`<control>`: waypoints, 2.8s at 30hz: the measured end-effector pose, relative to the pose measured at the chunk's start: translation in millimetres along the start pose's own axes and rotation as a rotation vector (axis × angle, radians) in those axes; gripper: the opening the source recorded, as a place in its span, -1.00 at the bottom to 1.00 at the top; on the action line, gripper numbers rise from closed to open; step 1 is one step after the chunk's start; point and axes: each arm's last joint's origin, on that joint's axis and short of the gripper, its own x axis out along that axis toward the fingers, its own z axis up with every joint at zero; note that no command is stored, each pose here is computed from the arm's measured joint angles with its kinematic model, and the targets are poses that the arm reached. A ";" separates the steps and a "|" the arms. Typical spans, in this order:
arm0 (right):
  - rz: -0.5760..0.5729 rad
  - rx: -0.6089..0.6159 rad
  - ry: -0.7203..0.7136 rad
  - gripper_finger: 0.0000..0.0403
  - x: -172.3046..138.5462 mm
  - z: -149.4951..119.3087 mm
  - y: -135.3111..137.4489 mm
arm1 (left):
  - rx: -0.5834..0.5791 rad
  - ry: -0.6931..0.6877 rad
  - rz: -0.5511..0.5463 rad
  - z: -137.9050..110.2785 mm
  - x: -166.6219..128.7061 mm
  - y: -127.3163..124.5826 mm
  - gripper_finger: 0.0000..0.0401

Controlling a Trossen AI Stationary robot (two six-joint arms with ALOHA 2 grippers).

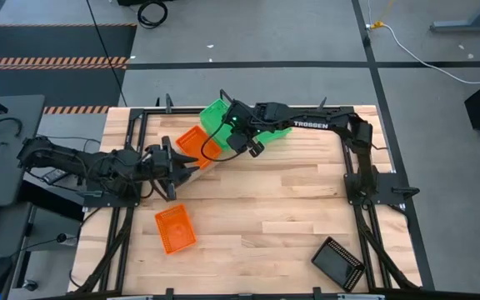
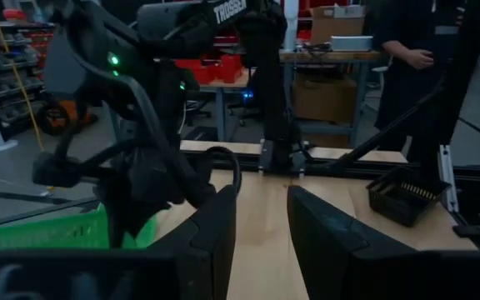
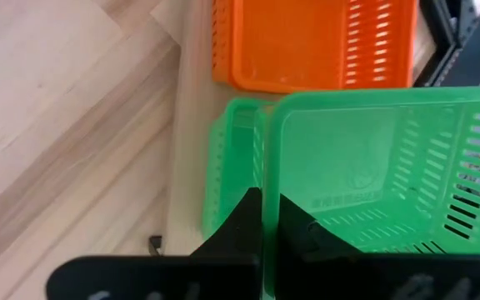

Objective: Stack baskets on shelf by color
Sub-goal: Stack the bottom green bin on top of the green bin on the shelf

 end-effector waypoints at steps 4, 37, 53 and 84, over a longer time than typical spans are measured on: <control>0.009 0.004 0.005 -0.95 6.3 -2.4 4.4 | 0.000 0.000 0.004 0.0 0.3 0.7 -0.42; -0.097 0.051 0.009 -0.56 8.6 1.2 -1.7 | 0.000 0.006 -0.005 -0.7 0.3 0.2 -0.42; -0.170 -0.068 0.114 -0.97 5.8 18.1 4.6 | 0.001 0.006 -0.005 -0.6 0.3 0.2 -0.42; -0.323 0.035 -0.011 -1.00 -21.0 40.0 -16.0 | 0.002 0.006 -0.005 -0.6 0.3 0.2 -0.42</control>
